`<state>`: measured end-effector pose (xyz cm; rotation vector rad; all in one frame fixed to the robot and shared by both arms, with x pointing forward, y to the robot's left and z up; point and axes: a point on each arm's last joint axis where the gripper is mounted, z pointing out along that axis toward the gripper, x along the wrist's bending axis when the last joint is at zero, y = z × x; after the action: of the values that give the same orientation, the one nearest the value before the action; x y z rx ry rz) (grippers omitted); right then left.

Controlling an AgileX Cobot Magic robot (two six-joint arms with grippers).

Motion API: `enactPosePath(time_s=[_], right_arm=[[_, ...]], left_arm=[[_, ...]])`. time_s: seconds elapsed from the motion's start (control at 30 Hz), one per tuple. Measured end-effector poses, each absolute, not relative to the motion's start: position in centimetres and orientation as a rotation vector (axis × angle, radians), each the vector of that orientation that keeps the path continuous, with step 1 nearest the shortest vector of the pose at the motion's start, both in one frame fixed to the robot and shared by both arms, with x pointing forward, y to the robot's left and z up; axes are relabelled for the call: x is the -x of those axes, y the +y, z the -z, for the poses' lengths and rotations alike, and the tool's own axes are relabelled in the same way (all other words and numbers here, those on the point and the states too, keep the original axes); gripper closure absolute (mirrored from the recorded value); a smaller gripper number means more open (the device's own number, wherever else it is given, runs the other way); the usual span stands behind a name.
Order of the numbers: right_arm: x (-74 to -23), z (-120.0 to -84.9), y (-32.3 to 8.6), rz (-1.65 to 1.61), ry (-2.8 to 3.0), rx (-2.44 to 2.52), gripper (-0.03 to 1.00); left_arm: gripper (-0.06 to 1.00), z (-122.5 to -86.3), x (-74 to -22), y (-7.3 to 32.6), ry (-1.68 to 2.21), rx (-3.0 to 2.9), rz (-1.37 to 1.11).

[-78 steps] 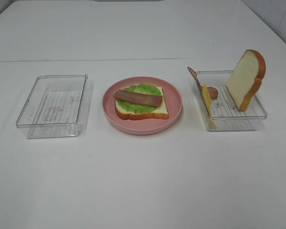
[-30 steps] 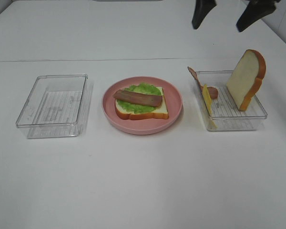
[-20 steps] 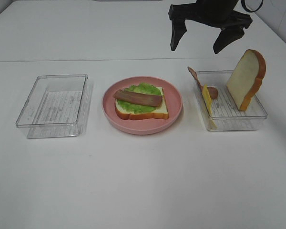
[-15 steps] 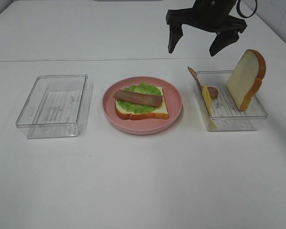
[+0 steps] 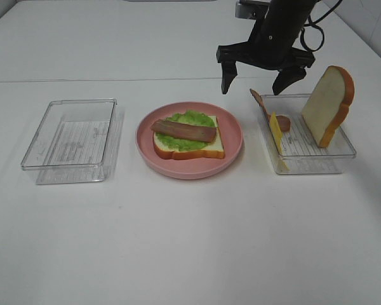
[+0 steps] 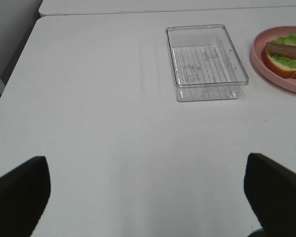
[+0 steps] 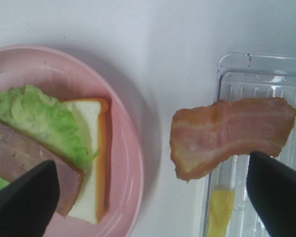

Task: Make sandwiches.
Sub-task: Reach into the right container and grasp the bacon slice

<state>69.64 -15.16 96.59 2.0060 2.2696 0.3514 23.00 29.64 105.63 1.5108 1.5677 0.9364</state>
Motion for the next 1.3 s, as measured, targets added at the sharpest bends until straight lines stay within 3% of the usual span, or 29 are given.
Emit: enactPosePath(time_s=[0.47, 0.63, 1.07, 1.23, 1.3], right_arm=[[-70.9, -93.4, -16.0, -0.336, 2.249, -2.054, 0.00], [-71.0, -93.5, -16.0, -0.337, 2.248, -2.052, 0.05], [-71.2, -93.5, -16.5, -0.274, 2.239, -1.981, 0.27], [-71.2, -93.5, -16.6, -0.272, 2.238, -1.979, 0.40], [-71.2, -93.5, -16.6, -0.272, 2.238, -1.979, 0.51]], left_arm=[[-0.05, -105.6, -23.0, 29.6, 1.568, -1.511, -0.936], [-0.05, -105.6, -23.0, 29.6, 1.568, -1.511, -0.936], [-0.05, -105.6, -23.0, 29.6, 1.568, -1.511, -0.936], [-0.05, -105.6, -23.0, 29.6, 1.568, -1.511, -0.936], [-0.05, -105.6, -23.0, 29.6, 1.568, -1.511, -0.936]])
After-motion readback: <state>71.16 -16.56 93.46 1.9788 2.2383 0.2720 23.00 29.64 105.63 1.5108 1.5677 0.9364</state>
